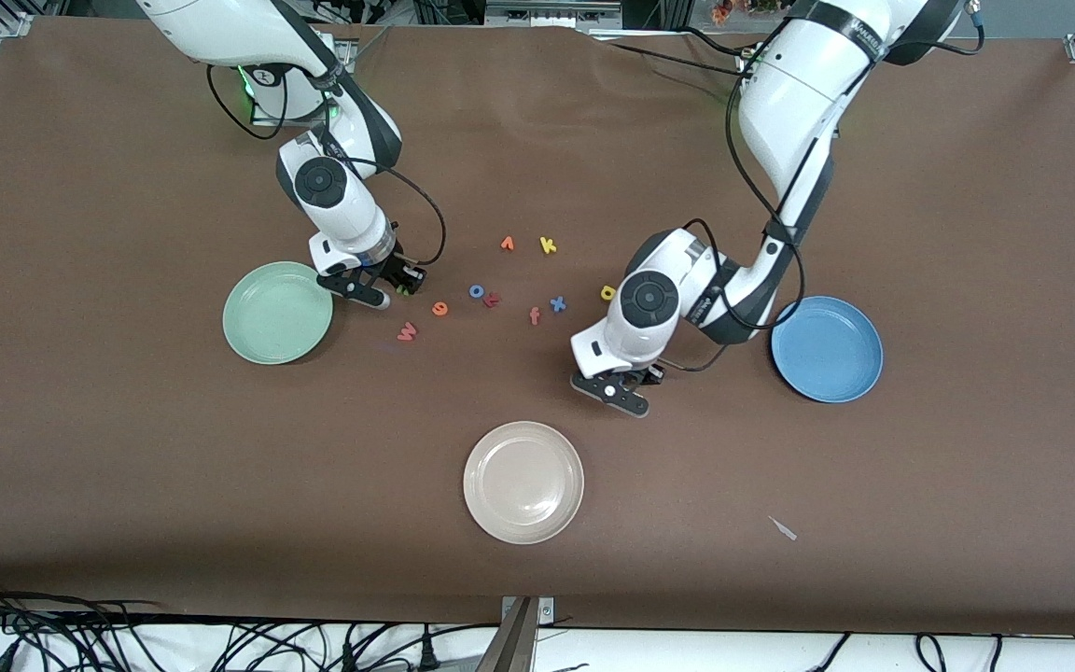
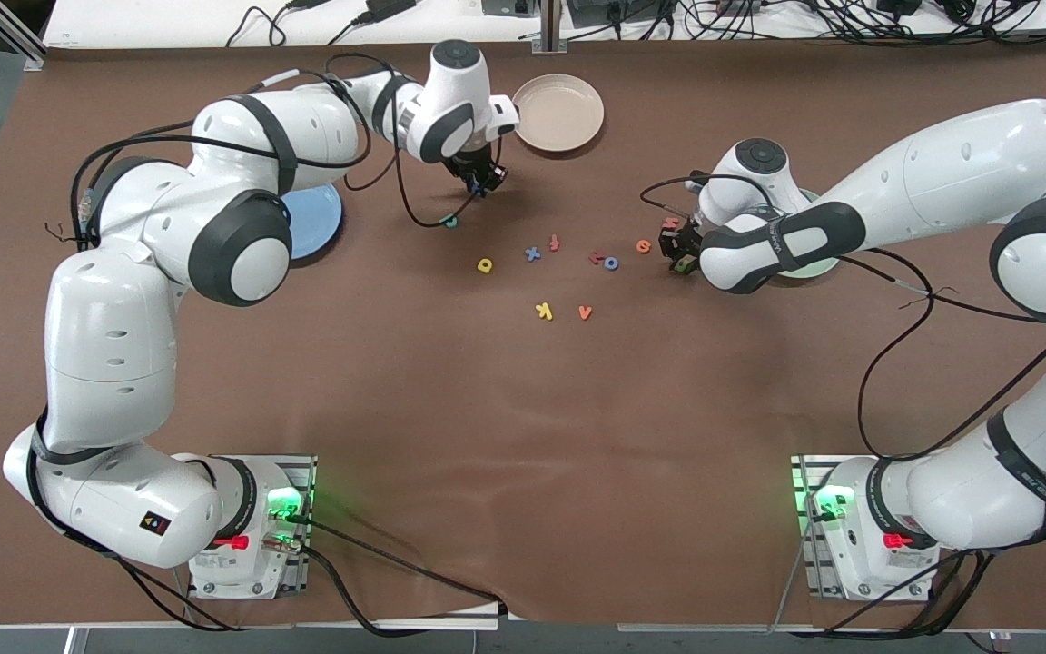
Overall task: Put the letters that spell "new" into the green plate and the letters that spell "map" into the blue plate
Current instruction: 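Drop U on the green plate while the left gripper drops E on the blue plate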
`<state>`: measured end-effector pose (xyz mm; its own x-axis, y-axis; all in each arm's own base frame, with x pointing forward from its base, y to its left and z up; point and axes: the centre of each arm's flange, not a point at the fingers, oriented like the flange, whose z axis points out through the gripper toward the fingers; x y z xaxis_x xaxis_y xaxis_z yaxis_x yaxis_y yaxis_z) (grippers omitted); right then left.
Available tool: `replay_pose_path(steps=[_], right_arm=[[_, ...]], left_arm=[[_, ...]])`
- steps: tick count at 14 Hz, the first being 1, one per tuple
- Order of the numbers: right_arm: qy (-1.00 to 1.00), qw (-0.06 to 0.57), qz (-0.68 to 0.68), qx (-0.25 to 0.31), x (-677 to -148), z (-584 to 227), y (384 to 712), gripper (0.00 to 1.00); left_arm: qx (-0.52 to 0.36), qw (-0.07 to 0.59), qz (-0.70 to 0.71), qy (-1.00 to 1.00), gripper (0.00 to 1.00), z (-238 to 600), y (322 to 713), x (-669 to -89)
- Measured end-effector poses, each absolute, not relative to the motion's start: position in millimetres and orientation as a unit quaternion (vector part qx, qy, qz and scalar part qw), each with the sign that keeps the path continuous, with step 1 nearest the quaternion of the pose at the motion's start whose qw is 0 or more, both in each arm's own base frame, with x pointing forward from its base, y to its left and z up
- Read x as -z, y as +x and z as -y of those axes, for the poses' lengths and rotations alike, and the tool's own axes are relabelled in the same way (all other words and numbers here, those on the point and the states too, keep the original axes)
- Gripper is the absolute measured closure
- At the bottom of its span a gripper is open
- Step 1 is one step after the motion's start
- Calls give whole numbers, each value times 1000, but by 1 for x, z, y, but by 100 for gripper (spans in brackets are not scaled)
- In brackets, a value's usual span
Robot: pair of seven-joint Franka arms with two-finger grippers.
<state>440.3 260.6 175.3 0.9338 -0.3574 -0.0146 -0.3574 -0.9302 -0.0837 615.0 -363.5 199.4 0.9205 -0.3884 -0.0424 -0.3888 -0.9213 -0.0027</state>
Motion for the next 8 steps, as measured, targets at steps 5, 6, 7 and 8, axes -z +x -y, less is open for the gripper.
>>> replay_pose_path(steps=[5, 6, 7, 8], right_arm=[[-984, 31, -177, 1, -179, -255, 445, 73], [-985, 20, -171, 3, -184, -252, 450, 73], [-987, 9, -162, 5, -191, -249, 456, 73], [-988, -2, -153, 8, -201, -244, 463, 73]], left_arm=[[-87, 15, -257, -962, 73, 286, 649, -244], [-106, 15, -276, -955, 73, 266, 652, -248], [-124, 12, -297, -947, 73, 246, 654, -250], [-142, 8, -316, -938, 73, 226, 656, -250]])
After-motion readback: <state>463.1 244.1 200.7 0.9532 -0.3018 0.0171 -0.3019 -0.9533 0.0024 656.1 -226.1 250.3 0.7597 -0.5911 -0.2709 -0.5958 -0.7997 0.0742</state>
